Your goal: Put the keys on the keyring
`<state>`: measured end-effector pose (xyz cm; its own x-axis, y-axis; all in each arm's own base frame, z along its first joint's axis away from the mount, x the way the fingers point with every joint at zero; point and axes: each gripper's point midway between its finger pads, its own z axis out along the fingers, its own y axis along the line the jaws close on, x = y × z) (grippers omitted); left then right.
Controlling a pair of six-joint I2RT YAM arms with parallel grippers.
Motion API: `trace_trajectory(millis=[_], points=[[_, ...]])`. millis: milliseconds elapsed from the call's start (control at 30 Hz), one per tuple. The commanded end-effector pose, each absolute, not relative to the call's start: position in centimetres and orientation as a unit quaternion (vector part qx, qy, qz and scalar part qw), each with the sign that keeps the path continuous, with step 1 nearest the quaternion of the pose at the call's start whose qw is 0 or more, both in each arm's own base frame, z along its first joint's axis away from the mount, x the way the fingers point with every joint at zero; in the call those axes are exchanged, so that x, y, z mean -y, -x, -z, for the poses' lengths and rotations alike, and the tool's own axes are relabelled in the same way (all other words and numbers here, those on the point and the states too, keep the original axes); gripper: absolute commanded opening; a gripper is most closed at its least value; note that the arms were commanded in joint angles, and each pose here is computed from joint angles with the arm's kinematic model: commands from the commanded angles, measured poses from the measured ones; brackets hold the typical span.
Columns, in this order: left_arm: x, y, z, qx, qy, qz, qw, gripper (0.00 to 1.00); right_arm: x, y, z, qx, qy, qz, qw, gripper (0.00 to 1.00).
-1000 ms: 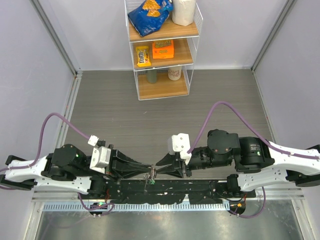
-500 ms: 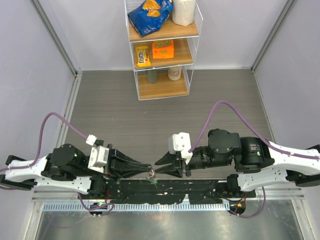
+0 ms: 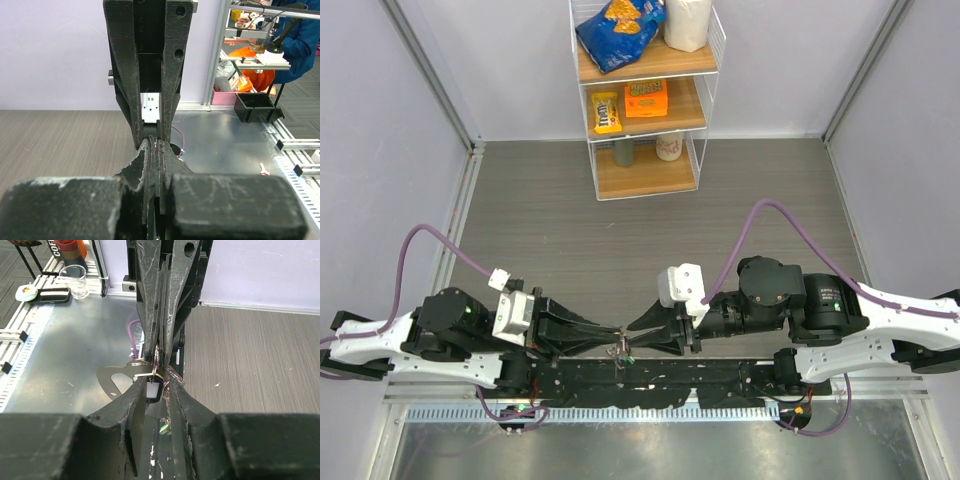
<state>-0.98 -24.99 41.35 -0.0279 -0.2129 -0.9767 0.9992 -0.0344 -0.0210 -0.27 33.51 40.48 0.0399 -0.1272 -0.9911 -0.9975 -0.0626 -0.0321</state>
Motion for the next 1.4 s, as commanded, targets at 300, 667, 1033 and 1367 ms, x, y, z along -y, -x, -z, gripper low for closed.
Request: trace_trajectory(millis=[300, 667, 1033, 1367], points=[[24.4, 1.2, -43.7, -0.407, -0.425, 0.586, 0.557, 0.0, -34.1, 0.3, -43.4, -0.479, 0.54, -0.493, 0.486, 0.25], [24.2, 1.2, -44.0, -0.398, -0.417, 0.592, 0.563, 0.0, -34.6, 0.6, -42.3, -0.478, 0.548, -0.492, 0.479, 0.05], [24.0, 1.2, -44.4, -0.39, -0.412, 0.595, 0.57, 0.0, -35.0, 1.2, -40.4, -0.479, 0.556, -0.499, 0.461, 0.05], [24.0, 1.0, -44.6, -0.39, -0.405, 0.595, 0.575, 0.0, -34.8, 1.3, -39.9, -0.478, 0.558, -0.501, 0.457, 0.05]])
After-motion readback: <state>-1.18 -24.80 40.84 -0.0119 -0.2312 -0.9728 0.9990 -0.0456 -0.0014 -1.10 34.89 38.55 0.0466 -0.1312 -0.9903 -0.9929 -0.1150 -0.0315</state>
